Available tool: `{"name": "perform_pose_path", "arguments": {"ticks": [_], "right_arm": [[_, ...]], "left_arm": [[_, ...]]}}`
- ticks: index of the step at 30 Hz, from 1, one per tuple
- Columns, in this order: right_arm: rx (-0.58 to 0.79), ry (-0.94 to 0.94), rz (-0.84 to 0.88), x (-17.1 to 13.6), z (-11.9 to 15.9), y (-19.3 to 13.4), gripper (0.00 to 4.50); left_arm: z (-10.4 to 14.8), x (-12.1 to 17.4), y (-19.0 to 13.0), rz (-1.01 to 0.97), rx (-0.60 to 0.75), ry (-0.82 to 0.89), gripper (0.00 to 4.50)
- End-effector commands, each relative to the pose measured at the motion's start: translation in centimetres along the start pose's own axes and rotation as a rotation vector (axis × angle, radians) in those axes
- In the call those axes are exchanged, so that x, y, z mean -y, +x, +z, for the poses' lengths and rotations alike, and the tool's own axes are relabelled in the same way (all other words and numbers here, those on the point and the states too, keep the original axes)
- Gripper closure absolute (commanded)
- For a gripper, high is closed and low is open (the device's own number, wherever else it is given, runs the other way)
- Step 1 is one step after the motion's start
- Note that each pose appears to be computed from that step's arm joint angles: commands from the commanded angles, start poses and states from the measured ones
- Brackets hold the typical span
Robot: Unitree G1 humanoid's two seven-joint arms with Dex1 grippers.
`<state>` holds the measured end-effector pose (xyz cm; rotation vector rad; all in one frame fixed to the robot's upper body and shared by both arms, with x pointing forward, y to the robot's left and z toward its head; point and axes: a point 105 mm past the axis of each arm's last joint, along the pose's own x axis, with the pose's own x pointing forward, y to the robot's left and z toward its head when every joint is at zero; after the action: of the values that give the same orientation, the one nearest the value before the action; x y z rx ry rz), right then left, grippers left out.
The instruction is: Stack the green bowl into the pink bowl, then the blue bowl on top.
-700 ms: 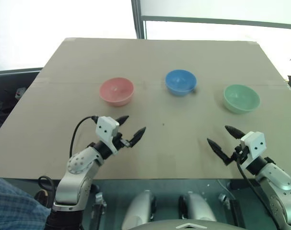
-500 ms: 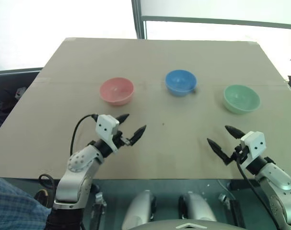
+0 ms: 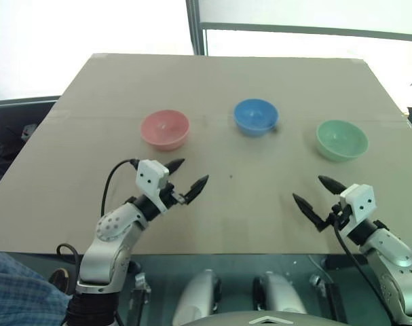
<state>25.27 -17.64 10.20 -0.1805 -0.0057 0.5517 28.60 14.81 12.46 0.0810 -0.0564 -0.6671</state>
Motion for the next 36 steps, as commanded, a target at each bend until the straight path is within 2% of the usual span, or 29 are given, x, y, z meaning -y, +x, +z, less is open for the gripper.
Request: {"name": "perform_pose_path", "arguments": {"ticks": [1,3,9,14,21,28,36], "right_arm": [[0.041,-0.015,0.032,-0.6,2.2,0.6,0.09],[0.032,-0.01,0.037,-0.7,2.3,0.7,0.09],[0.167,0.024,0.345,-5.6,7.6,1.5,0.09],[0.215,0.02,0.473,-7.1,10.4,1.5,0.09],[0.193,0.001,0.483,-7.0,10.6,1.8,0.09],[0.189,-0.01,0.465,-6.7,10.5,2.2,0.09],[0.189,-0.027,0.416,-6.0,10.4,2.6,0.09]], "left_arm": [[0.5,0.0,0.3,-0.009,0.001,0.008,0.0],[0.3,0.0,0.4,-0.008,-0.013,-0.001,0.0],[0.5,-1.2,2.1,0.054,-0.112,0.036,0.0],[2.8,-1.1,4.1,0.066,-0.141,0.135,0.0],[3.3,-4.6,4.4,0.179,-0.296,0.384,0.0],[3.4,-7.9,4.6,0.248,-0.341,0.481,0.0],[1.4,-9.6,5.8,0.185,-0.42,0.555,0.0]]}}
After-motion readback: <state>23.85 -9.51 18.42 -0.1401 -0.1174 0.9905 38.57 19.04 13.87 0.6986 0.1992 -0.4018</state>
